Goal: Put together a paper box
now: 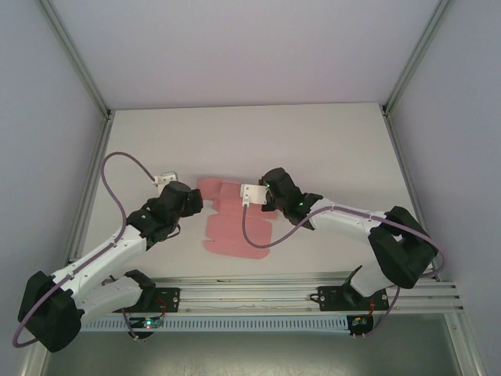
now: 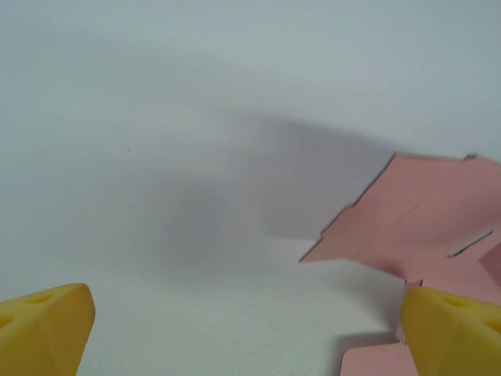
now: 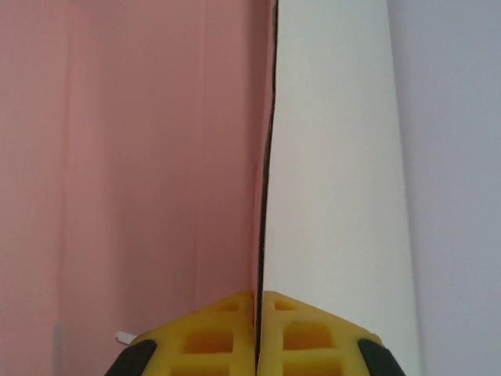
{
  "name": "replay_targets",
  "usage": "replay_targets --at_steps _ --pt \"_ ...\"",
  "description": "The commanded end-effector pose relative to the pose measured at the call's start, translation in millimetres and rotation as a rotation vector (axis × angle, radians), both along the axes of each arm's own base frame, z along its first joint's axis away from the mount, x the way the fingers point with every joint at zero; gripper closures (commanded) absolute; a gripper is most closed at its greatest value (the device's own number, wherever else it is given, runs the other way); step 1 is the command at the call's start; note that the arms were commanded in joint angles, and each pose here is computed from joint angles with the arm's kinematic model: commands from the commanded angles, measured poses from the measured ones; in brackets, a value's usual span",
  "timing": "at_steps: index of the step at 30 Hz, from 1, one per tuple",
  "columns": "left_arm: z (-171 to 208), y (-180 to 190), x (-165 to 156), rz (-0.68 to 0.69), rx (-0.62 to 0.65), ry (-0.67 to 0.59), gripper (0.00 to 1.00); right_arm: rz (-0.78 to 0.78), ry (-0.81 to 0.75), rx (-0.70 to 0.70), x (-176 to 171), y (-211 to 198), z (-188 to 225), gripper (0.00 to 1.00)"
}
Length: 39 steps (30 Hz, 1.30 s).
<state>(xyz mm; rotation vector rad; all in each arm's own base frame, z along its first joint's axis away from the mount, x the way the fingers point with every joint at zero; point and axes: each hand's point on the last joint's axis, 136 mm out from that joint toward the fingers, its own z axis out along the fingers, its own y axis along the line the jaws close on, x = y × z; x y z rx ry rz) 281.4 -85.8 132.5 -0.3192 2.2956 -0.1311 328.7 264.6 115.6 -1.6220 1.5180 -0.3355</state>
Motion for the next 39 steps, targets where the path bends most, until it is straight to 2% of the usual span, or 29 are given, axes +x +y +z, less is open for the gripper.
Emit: replay_targets --at_steps 1,5,11,19,29,31,36,39 --pt "0 10 -1 0.047 -0.035 -0.001 0.00 -0.023 -0.150 -0.047 14 -3 14 1.00" --pt "-5 16 2 0.078 -0.041 0.013 0.00 -0.028 -0.250 -0.017 18 0 32 1.00" --pt "-10 23 6 0.107 -0.077 0.031 0.00 -0.020 -0.383 -0.062 22 2 44 1.00" --pt "-11 31 7 0.135 -0.094 0.022 0.00 -0.047 -0.487 -0.178 21 0 17 1.00" --pt "-1 37 17 0.138 -0.109 -0.004 0.00 -0.022 -0.426 -0.198 10 -3 -16 1.00" --pt "4 29 26 0.085 -0.127 -0.027 0.00 -0.003 -0.386 -0.218 8 -2 -26 1.00" --pt "29 -26 51 -0.295 -0.152 -0.130 0.00 0.007 -0.342 -0.218 6 -2 -37 1.00" --pt "38 -50 63 -0.458 -0.132 -0.146 0.00 0.012 -0.324 -0.215 8 -2 -40 1.00"
